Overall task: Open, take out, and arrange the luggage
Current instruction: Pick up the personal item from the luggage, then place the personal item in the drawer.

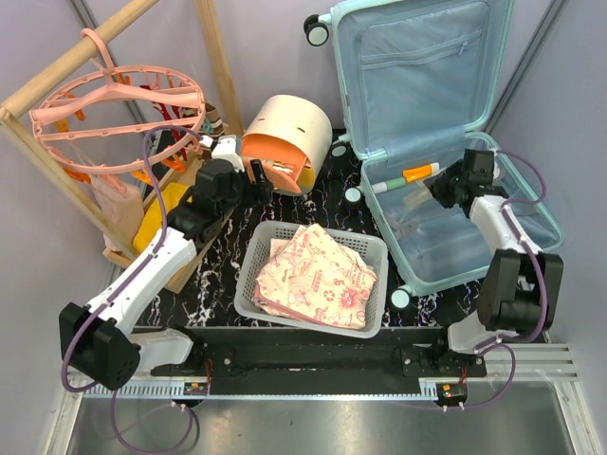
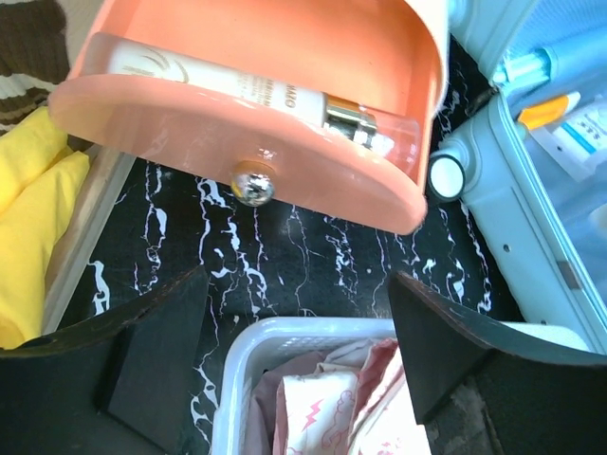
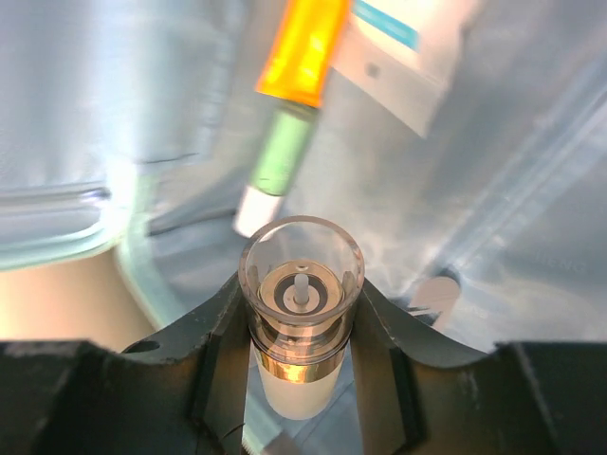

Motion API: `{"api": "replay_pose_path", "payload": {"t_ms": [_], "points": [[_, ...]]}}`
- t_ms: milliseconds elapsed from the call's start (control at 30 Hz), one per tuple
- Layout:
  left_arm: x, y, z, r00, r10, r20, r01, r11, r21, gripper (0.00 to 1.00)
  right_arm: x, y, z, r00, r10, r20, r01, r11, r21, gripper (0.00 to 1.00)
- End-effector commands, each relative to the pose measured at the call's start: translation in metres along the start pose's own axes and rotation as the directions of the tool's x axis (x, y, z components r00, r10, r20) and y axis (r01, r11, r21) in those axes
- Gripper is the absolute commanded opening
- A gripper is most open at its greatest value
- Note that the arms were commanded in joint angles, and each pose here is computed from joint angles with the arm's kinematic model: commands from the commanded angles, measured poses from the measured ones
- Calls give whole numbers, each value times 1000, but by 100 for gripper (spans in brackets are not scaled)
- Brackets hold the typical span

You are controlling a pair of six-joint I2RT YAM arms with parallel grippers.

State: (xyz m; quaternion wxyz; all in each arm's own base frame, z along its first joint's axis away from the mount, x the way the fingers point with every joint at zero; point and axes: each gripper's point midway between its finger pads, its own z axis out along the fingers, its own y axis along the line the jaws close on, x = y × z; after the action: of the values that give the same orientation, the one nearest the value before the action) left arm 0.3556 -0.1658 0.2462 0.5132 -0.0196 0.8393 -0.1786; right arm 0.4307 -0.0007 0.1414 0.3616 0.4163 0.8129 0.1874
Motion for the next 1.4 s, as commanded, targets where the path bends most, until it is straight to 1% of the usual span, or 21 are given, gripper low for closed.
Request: {"api": "replay_pose_path", "payload": {"t_ms": [0, 33, 100, 133, 167, 233, 267, 300, 333, 367, 433, 467, 500, 533, 667, 733, 800, 867, 933, 1067, 1367], "points": [[-41, -38, -23, 992, 54, 111, -69, 989, 129, 81, -31, 44, -35, 984, -123, 130, 142, 980, -143, 0], [-45, -45, -25, 991, 63, 120, -80, 986, 148, 81, -31, 53, -41, 975, -176, 135, 198, 965, -173, 0], [-57, -64, -30, 987, 71, 146, -99, 975, 198, 82, -25, 89, -56, 956, -256, 142, 287, 914, -285, 0], [-60, -71, -31, 989, 42, 140, -73, 972, 223, 82, -21, 102, -61, 942, -304, 141, 334, 883, -331, 0], [-67, -86, -36, 990, 20, 139, -60, 955, 289, 83, -16, 129, -75, 934, -330, 137, 357, 839, -411, 0], [-72, -106, -42, 991, -36, 128, -15, 924, 381, 84, -6, 155, -85, 935, -342, 92, 339, 793, -506, 0], [-79, -124, -52, 990, -51, 134, -19, 879, 476, 84, -2, 182, -105, 925, -371, 83, 344, 725, -596, 0], [-81, -134, -53, 990, -65, 124, -9, 856, 518, 85, 19, 195, -107, 911, -411, 40, 341, 694, -634, 0], [-83, -144, -56, 990, -101, 100, 28, 829, 559, 85, 31, 207, -112, 894, -447, 34, 353, 656, -667, 0], [-89, -158, -63, 989, -111, 99, 26, 781, 624, 86, 39, 224, -128, 875, -483, 40, 362, 595, -718, 0], [-85, -170, -55, 992, -121, 42, 62, 743, 667, 86, 76, 240, -137, 830, -558, -12, 333, 513, -791, 0], [-90, -181, -62, 993, -109, 38, 49, 698, 715, 86, 83, 250, -146, 816, -579, -10, 326, 473, -819, 0], [-84, -184, -53, 995, -101, 5, 67, 694, 717, 86, 97, 253, -145, 796, -604, -36, 306, 453, -838, 0], [-82, -186, -51, 996, -93, -15, 75, 687, 723, 86, 114, 258, -157, 768, -638, -57, 272, 405, -873, 0], [-79, -182, -43, 995, -87, -49, 96, 715, 693, 86, 136, 270, -181, 723, -686, -83, 195, 318, -928, 0], [-77, -181, -43, 995, -89, -51, 99, 712, 695, 86, 143, 270, -187, 705, -702, -100, 167, 301, -939, 0], [-74, -187, -44, 994, -87, -68, 109, 684, 721, 86, 146, 269, -189, 697, -709, -109, 153, 296, -943, 0], [-64, -195, -44, 988, -77, -132, 151, 638, 755, 84, 150, 269, -192, 685, -719, -119, 134, 285, -949, 0], [-55, -198, -43, 982, -69, -177, 181, 622, 762, 83, 150, 272, -195, 681, -722, -119, 124, 274, -954, 0], [-47, -192, -36, 982, -78, -174, 182, 654, 734, 83, 155, 274, -200, 672, -731, -123, 108, 261, -959, 0], [-39, -199, -24, 973, -68, -219, 210, 644, 736, 78, 170, 278, -211, 639, -758, -134, 68, 229, -971, 0]]}}
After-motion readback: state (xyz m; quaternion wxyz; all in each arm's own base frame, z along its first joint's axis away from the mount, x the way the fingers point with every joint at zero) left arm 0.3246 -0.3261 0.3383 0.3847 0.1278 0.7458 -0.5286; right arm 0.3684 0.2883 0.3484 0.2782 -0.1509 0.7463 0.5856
